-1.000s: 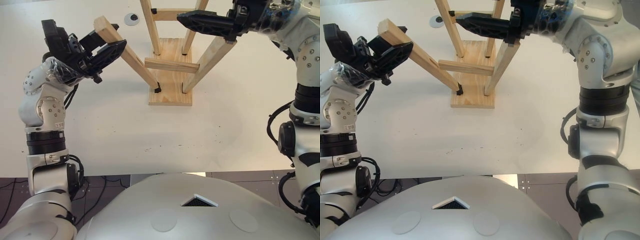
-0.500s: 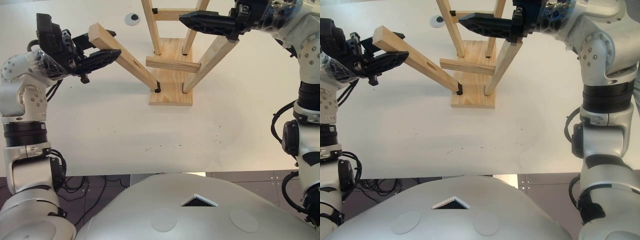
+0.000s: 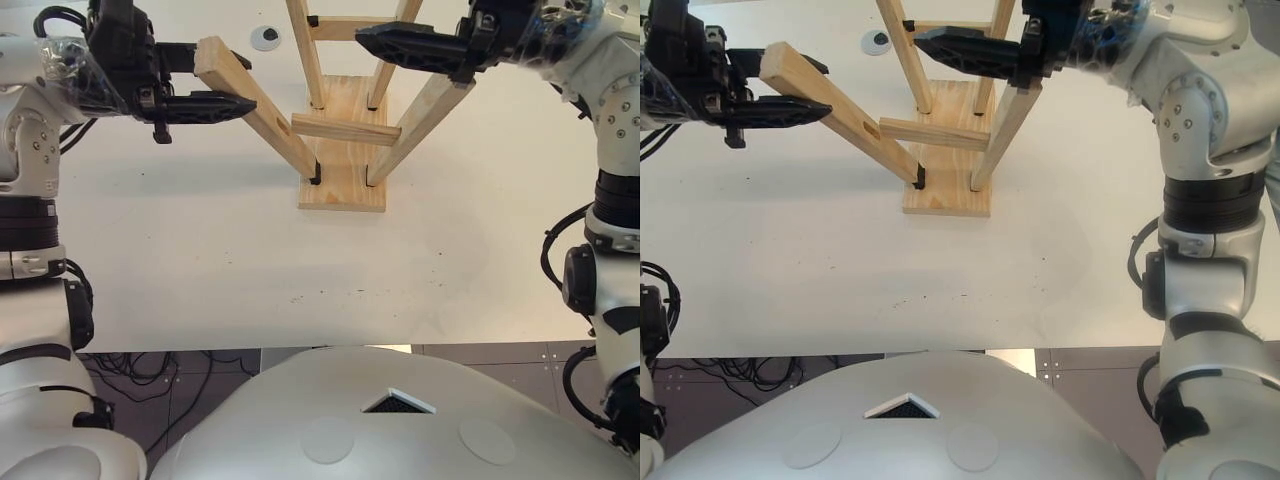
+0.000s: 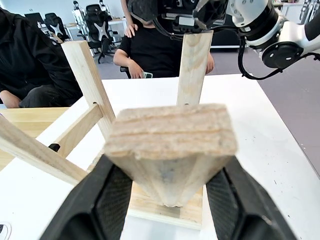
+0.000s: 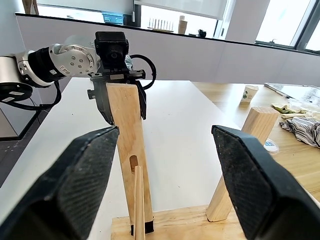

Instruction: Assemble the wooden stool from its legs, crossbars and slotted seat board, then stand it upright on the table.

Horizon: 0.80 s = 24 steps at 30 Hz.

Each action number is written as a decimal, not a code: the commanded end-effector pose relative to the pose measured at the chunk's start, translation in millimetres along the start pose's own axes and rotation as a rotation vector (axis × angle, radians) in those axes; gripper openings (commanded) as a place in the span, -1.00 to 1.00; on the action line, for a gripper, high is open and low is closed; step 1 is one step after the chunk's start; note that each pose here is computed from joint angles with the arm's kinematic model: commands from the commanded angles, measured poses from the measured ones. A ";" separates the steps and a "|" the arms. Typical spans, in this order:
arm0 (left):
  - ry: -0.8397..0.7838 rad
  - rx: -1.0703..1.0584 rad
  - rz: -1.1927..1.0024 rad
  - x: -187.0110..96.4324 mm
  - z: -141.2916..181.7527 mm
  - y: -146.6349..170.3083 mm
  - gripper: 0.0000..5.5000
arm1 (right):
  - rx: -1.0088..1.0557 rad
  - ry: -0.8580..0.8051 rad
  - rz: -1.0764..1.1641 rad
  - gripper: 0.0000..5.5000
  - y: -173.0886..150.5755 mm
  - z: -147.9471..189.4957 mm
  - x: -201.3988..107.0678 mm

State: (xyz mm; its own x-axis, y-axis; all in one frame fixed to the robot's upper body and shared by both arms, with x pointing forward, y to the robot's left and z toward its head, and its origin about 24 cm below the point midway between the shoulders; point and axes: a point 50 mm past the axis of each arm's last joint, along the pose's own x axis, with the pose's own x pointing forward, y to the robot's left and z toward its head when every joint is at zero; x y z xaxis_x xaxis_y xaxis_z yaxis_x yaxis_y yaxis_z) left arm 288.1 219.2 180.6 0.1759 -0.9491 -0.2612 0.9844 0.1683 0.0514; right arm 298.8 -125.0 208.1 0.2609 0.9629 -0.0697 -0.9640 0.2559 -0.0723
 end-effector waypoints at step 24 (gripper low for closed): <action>0.328 -0.081 -0.068 5.1 -5.1 1.1 -0.27 | 0.251 0.157 -0.027 0.24 15.8 -71.6 3.7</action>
State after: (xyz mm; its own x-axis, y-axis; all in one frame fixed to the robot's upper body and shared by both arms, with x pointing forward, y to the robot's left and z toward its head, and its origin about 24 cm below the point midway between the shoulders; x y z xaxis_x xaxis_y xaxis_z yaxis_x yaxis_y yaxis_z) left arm 291.0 214.9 201.3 0.1321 -0.8732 -0.4690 0.9911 0.1252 0.0461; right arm 296.4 -124.1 206.9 0.2893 0.9562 -0.0455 -0.9551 0.2851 -0.0807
